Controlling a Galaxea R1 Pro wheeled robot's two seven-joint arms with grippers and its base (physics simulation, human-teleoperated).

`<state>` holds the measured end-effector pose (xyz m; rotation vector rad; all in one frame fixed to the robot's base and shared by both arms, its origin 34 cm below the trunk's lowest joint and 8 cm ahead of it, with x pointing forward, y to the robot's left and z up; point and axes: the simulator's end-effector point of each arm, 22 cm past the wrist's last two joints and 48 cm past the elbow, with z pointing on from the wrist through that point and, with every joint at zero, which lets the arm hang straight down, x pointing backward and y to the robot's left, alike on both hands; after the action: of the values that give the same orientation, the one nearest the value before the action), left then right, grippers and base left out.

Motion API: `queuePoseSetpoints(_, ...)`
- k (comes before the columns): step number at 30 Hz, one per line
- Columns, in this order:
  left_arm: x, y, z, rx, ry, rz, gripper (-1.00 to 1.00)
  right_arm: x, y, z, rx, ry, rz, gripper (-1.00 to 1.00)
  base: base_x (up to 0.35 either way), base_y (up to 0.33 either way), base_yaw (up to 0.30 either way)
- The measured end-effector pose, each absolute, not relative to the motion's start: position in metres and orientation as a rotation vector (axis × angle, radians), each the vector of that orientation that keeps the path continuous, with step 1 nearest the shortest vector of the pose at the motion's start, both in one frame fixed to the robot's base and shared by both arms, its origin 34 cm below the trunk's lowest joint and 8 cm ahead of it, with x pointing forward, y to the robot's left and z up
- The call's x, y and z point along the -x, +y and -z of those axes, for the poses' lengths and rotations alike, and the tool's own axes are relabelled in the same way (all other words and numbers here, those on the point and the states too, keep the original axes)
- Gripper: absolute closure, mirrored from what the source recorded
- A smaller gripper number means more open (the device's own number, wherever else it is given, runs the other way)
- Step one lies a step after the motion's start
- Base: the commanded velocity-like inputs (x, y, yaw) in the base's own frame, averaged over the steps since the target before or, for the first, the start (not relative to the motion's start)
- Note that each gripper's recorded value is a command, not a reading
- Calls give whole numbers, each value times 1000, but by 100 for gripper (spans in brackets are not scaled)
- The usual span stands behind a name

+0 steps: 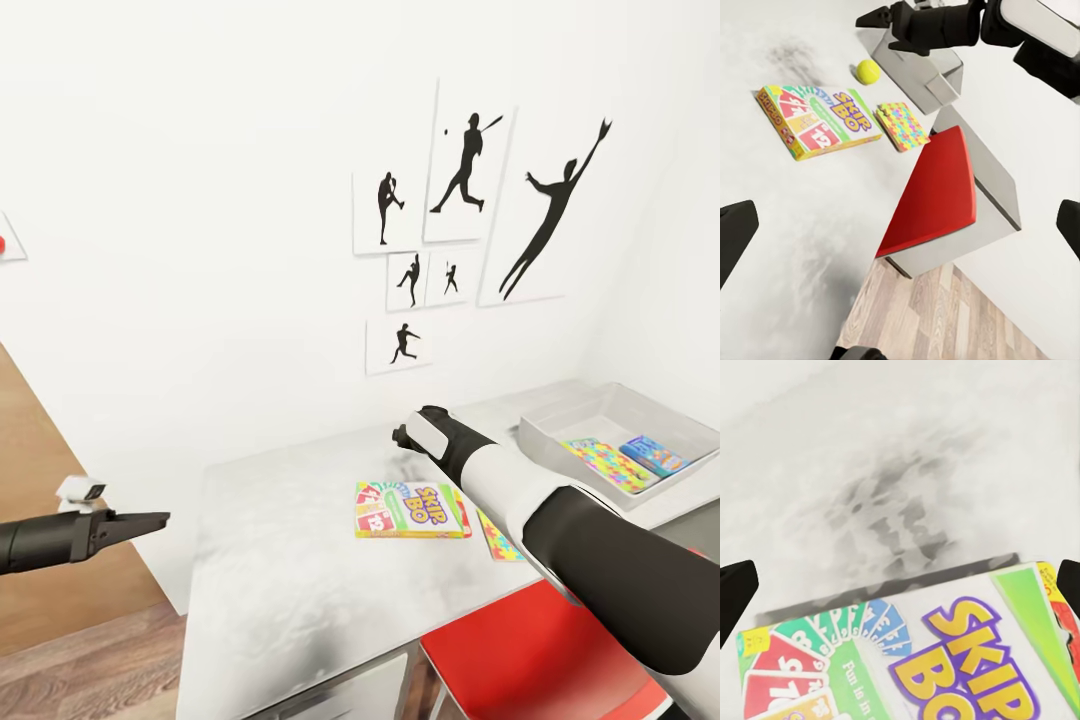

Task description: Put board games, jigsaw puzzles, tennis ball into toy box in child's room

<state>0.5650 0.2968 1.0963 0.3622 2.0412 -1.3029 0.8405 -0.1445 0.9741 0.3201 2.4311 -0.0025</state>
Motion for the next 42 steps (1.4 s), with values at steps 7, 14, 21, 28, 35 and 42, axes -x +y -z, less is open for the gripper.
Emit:
queuePoseSetpoints(7,-566,297,-1090,-362,2038,1308,-100,-843,-146,-967,-323,2431,7,-100,0,0,0)
queuePoseSetpoints(14,-566,295,-1090,-363,2004,1341,-100,-844,-148,-959,-324,2432,10,-100,0,0,0)
queuePoseSetpoints(21,-567,294,-1086,-362,1988,1358,-100,-846,-152,-951,-328,2435,17,-100,0,0,0)
queuePoseSetpoints(28,-568,294,-1078,-363,1986,1359,-100,-845,-158,-938,-337,2445,35,-100,0,0,0)
queuePoseSetpoints(35,-568,294,-1077,-363,1986,1360,-100,-842,-164,-933,-345,2454,51,-100,0,0,0)
queuePoseSetpoints(42,-568,294,-1077,-363,1986,1359,-100,-841,-169,-933,-355,2456,76,-100,0,0,0)
